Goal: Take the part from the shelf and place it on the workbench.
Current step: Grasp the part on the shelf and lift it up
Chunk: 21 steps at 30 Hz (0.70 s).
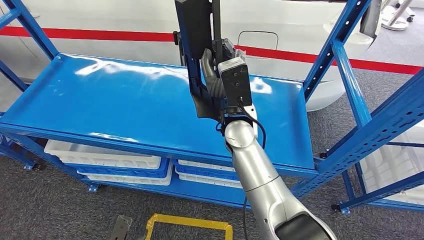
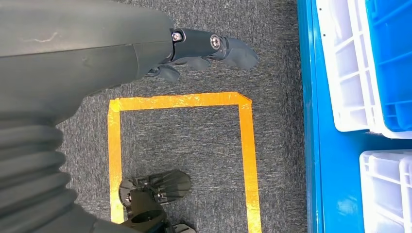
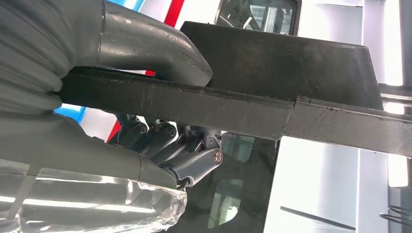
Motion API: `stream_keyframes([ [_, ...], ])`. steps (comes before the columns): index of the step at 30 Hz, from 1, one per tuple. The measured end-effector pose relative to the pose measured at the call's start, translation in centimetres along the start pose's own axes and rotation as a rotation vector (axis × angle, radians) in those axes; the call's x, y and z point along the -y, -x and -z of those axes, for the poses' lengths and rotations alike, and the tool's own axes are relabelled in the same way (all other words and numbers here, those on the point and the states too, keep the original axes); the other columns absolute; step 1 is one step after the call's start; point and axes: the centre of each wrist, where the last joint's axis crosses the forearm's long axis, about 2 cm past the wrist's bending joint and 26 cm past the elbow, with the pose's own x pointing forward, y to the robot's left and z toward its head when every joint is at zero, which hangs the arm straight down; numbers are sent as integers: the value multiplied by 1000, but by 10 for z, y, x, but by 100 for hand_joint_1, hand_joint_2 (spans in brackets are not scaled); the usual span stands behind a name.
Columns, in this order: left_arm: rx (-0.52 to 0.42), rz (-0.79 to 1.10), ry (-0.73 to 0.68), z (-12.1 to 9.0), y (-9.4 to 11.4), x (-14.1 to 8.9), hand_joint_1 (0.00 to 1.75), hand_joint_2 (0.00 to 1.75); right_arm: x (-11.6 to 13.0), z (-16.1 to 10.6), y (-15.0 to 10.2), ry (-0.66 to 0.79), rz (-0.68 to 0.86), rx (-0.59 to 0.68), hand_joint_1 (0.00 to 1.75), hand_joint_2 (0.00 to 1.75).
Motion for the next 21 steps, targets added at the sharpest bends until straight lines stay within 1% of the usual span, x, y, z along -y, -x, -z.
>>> stream_keyframes([
  [5,0,0,0,0,0,0,0,175,1,0,-1,1,5,6,175,175],
  [8,-4,6,-6,0,0,0,0,175,2,-2,-1,-17,34,1,175,175],
  [17,-58,0,-38,-5,7,-2,0,175,4,-27,3,-88,151,-6,175,175],
  [21,-61,-15,-58,-7,10,-3,0,175,6,-33,0,-106,194,15,175,175],
])
